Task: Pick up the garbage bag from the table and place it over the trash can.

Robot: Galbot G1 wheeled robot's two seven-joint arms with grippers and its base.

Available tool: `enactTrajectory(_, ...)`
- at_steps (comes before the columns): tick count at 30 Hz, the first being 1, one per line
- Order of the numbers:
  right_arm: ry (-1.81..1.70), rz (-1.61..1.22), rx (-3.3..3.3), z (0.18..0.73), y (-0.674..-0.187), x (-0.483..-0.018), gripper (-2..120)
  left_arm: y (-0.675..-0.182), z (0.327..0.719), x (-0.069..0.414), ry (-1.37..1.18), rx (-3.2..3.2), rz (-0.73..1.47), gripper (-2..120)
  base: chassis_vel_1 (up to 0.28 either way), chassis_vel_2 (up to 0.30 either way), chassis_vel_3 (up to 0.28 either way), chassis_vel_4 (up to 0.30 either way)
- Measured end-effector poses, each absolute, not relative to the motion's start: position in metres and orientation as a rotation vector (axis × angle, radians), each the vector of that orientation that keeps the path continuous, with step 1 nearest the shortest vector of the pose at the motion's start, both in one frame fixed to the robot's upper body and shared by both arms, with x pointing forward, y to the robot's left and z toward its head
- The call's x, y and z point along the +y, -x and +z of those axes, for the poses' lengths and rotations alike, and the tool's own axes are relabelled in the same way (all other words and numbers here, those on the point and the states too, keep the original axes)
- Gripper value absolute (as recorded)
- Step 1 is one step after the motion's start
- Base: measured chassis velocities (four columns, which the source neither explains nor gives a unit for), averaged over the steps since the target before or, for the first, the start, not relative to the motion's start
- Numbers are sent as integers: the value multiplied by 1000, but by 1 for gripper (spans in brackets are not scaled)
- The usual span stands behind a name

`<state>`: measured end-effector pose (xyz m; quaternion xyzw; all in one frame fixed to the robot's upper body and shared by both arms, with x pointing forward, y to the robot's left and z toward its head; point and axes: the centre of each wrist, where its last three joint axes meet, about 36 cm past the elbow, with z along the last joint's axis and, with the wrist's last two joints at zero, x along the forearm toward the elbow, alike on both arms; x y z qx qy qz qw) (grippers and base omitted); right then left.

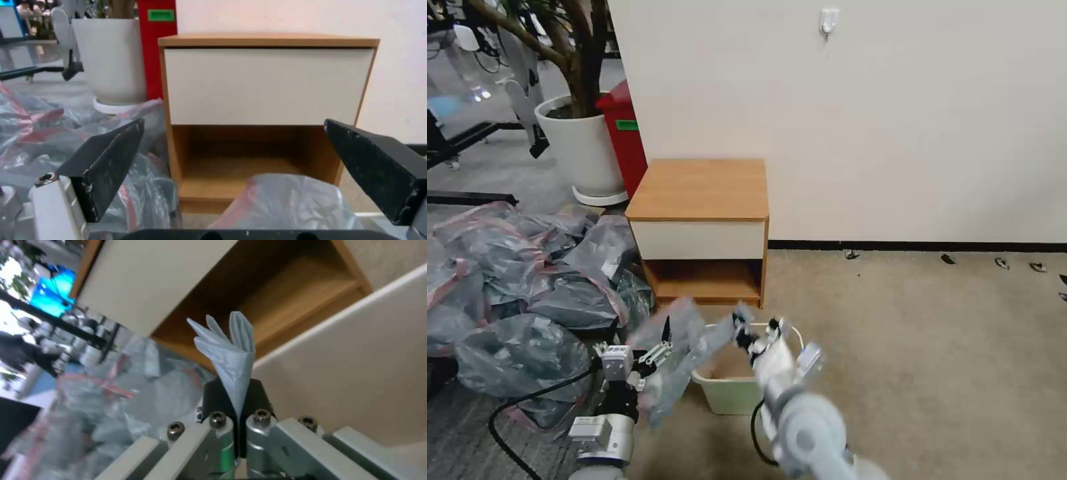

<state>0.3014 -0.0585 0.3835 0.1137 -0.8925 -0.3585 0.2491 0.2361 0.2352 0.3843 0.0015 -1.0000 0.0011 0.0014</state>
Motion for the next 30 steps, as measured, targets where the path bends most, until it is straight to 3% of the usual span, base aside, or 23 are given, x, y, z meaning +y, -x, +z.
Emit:
enactTrajectory(16, -332, -618, -2606, 348, -285, -90, 2, -241, 390, 234, 7, -3167, 11, 100, 0, 0, 0, 0)
enactTrajectory(30, -333, -454, -2711, 349, -281, -104, 53, -242, 388, 231, 22, -3161, 20, 100, 0, 0, 0, 0)
